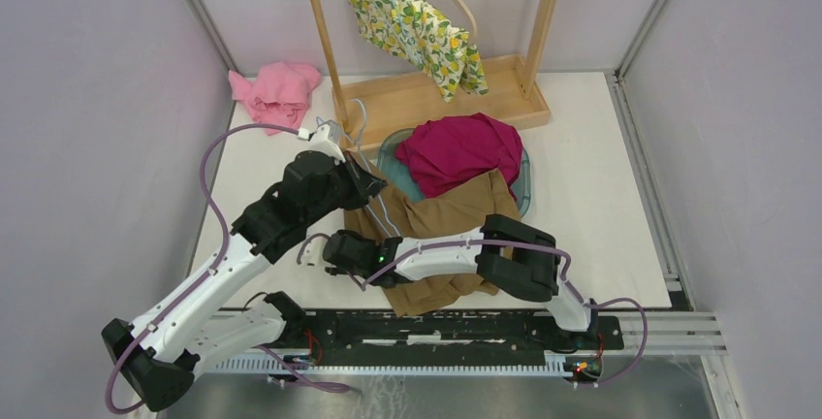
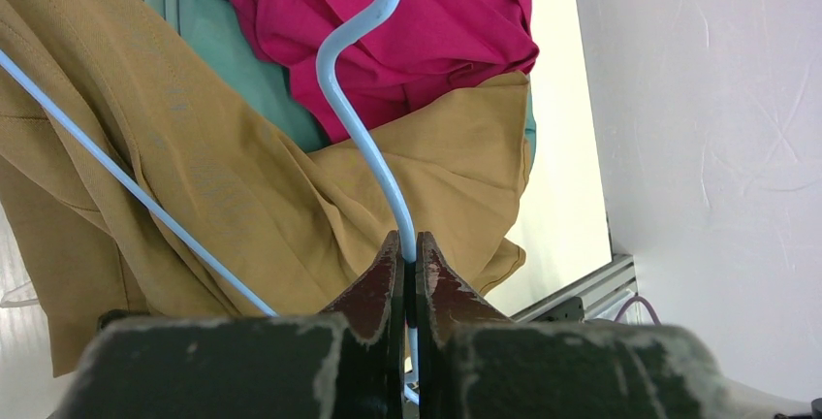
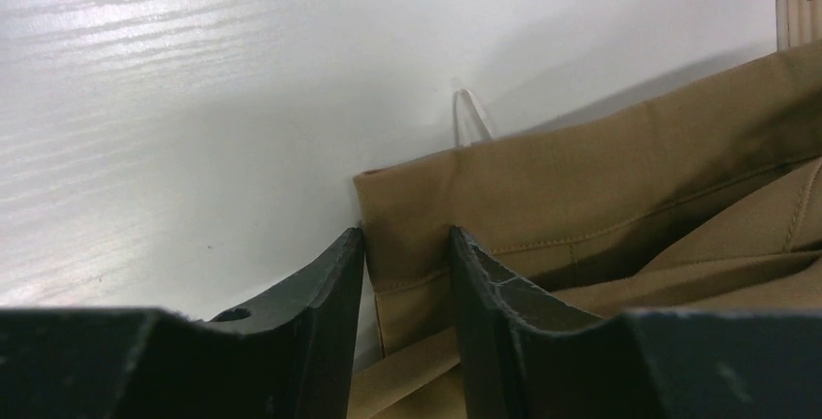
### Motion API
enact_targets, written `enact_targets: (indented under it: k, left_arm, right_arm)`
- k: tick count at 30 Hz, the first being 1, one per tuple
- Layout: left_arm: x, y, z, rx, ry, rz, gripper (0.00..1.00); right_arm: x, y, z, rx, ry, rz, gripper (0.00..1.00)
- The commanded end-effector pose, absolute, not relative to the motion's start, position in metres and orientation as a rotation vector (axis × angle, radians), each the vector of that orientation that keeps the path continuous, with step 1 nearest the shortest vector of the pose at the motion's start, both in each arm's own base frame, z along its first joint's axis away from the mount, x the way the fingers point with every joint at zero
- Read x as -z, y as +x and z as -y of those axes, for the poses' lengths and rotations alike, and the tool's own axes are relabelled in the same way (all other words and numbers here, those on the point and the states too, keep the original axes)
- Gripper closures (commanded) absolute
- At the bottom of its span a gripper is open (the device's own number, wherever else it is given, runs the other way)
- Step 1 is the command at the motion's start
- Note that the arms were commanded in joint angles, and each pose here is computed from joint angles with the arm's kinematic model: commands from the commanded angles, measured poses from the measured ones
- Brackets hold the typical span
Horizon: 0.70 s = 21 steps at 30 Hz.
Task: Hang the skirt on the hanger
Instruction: Hang the skirt on the hanger.
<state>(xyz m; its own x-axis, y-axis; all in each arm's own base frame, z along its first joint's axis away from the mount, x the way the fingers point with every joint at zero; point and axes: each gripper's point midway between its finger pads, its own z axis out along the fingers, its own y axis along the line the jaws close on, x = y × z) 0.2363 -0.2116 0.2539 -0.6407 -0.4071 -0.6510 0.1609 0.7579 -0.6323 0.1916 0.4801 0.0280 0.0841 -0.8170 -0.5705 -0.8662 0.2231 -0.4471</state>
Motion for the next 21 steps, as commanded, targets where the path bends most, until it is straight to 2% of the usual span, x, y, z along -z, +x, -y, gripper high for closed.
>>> enact_targets:
  k: [1,6,10,21]
  left_arm:
    - [-0.291,0.246,0.215,0.885,-0.122,-1.98,0.97]
    - [-0.294,0.245,0.214,0.887,-0.123,-1.974,0.97]
    - [-0.292,0.245,0.213,0.882,-0.122,-1.978,0.97]
    - [-0.304,0.248,0.212,0.88,-0.13,-1.951,0.97]
  right_arm:
    - [-0.02,0.191,-0.486,-0.098,-1.609,-1.746,0.6]
    - [-0.004,0.195,-0.481,-0.116,-1.605,-1.814,0.8]
    - [-0.017,0.2,-0.475,-0.185,-1.528,-1.842,0.98]
    - [-0.106,0.185,-0.429,-0.368,-1.293,-1.796,0.99]
